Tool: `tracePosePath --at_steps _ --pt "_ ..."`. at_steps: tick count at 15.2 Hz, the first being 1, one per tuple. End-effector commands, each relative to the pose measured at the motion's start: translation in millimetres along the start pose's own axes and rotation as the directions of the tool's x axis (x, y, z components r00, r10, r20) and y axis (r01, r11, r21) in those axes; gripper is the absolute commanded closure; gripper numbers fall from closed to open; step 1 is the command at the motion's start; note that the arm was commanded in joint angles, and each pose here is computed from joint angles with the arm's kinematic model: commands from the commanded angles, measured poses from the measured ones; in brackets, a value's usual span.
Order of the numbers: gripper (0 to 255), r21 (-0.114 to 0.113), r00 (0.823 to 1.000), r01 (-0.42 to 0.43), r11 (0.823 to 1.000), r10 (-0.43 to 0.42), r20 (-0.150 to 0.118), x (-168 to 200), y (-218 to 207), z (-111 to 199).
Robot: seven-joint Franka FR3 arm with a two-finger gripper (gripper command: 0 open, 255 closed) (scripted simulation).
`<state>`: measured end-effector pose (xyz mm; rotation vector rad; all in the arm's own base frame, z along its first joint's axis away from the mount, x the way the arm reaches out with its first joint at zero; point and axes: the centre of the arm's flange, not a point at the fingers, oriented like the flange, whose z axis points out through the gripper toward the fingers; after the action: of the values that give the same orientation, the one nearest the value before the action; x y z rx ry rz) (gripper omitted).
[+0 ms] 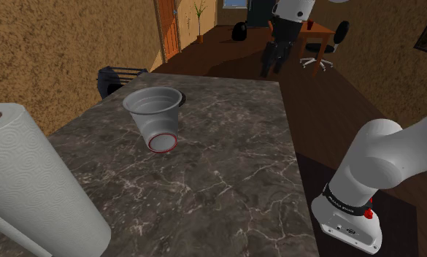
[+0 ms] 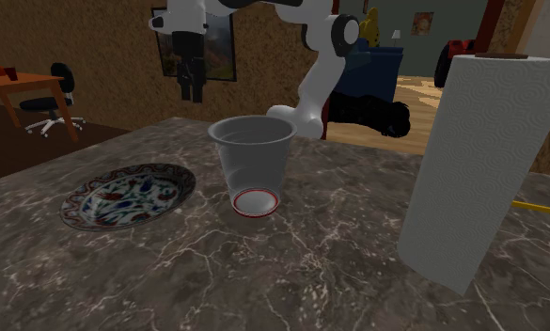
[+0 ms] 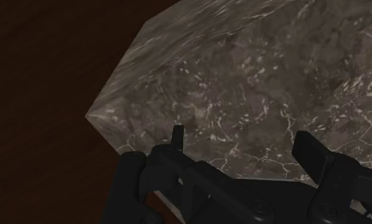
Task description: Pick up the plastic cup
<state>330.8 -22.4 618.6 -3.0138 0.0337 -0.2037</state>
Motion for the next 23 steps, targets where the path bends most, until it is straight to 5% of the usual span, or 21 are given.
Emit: tracePosePath --at_steps 1,23 --pt "0 0.0 1.0 0.0 1.0 0.0 0.0 0 0 0" --pt "0 0.046 0.999 -0.034 0.998 0.034 0.011 49 -279 -4"
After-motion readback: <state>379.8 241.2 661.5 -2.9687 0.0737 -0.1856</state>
